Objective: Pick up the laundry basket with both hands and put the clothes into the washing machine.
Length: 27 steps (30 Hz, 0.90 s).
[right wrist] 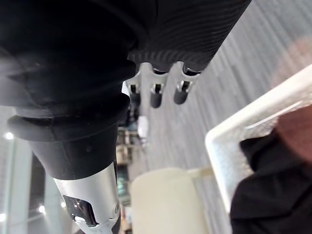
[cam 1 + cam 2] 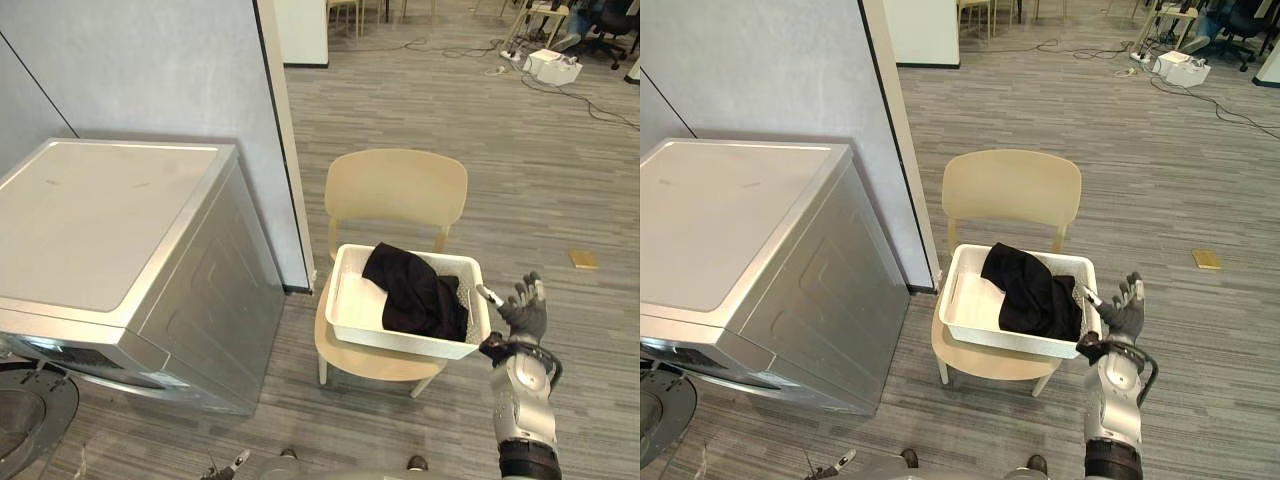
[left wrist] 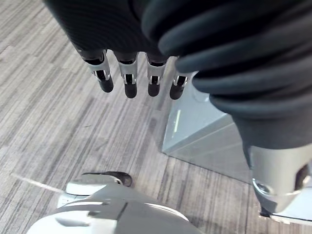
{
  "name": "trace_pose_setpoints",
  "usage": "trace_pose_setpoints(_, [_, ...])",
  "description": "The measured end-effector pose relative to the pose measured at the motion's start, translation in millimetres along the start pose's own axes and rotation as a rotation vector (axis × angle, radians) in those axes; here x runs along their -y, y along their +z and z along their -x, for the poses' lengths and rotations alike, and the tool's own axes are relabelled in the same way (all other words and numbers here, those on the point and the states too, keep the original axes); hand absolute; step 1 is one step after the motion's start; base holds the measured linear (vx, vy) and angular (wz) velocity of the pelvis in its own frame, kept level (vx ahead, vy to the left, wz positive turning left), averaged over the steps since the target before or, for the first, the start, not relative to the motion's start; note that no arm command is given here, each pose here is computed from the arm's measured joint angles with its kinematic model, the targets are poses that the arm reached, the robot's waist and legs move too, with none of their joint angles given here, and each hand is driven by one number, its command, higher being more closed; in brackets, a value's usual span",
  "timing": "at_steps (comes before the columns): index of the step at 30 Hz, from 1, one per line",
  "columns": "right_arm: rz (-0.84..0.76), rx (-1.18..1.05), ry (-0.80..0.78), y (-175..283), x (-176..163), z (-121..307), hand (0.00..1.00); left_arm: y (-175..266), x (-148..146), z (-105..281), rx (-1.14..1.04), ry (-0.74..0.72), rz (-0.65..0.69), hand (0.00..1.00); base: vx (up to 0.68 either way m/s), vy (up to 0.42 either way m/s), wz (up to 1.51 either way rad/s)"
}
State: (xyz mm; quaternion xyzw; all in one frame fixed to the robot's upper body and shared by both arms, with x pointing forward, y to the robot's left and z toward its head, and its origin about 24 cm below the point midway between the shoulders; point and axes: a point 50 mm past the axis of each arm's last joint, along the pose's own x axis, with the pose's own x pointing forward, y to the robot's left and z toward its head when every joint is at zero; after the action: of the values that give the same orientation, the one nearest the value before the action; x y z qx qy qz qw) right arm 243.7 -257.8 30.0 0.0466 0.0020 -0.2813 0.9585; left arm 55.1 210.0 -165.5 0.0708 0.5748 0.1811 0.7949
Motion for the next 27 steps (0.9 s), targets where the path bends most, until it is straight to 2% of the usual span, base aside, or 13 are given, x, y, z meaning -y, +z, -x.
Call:
trace_pose_setpoints(8, [0.185,0.078,0.116,29.0,-15.1,-38.5,0.00,8.0,2.8,-0.7,0.042,-0.025,-0.087,0.00,-0.01,-0.010,-0.08])
trace_pose_setpoints(13, [0.324,0.054,0.211,45.0,-39.4,-75.5,0.00,24.6,4.1,-2.4,0.102,-0.034,-0.151,0.00,-0.01,-0.008,-0.03])
trace_pose_setpoints(19, [0.331,0.059,0.219,73.0,-64.0,-100.4,0.00,51.1,8.7,-2.6,0.187,-0.041,-0.141,0.00,-0.08,0.021,0.12])
trace_pose_setpoints(27, [0.246,0.071,0.238,108.3,-93.8,-114.8,0.00,84.0,10.1,-3.1,0.261,-0.022,-0.092,0.00,-0.10,0.026,0.05])
